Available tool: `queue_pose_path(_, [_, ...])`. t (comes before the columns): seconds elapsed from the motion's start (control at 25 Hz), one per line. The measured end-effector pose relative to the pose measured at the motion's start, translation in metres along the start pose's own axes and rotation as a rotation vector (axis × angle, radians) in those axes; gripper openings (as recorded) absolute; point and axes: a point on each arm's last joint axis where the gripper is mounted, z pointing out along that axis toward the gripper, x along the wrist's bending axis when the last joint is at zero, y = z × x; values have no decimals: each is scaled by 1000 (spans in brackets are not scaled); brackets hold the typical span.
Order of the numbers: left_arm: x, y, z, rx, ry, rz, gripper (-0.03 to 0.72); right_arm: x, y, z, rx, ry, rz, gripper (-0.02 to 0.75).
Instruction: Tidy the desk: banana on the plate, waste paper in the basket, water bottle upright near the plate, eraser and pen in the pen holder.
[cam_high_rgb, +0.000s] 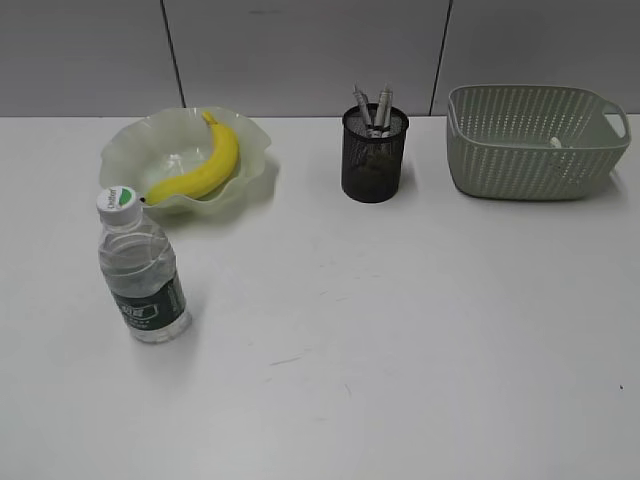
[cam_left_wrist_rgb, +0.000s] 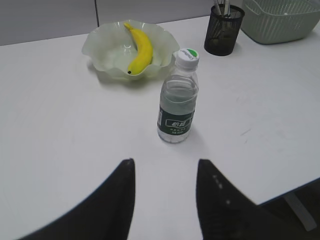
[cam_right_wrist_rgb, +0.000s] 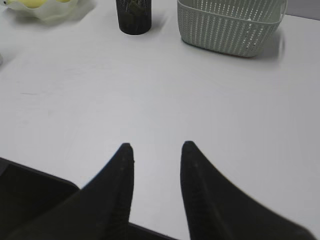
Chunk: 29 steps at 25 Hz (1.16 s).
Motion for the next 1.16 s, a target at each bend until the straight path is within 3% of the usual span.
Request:
queue_pose_path(0.36, [0,0,0,-3,16,-7,308,0,0,0,0,-9,5,267])
queue_pose_path(0.44, [-1,-1,-2,-9,77,-35,308,1,0,0,-1,-66,32,267])
queue_pose_path(0.6, [-3,-3,-6,-31,288,-128,307,2,0,-1,-3,-232,108,267])
queue_pose_path(0.76, [-6,-4,-9,-47,454,-201,307,2,-1,-1,-5,-294,137,267])
queue_pose_path(1.16, [-6,-4,-9,-48,457,-203,307,2,-1,-1,-5,-296,138,267])
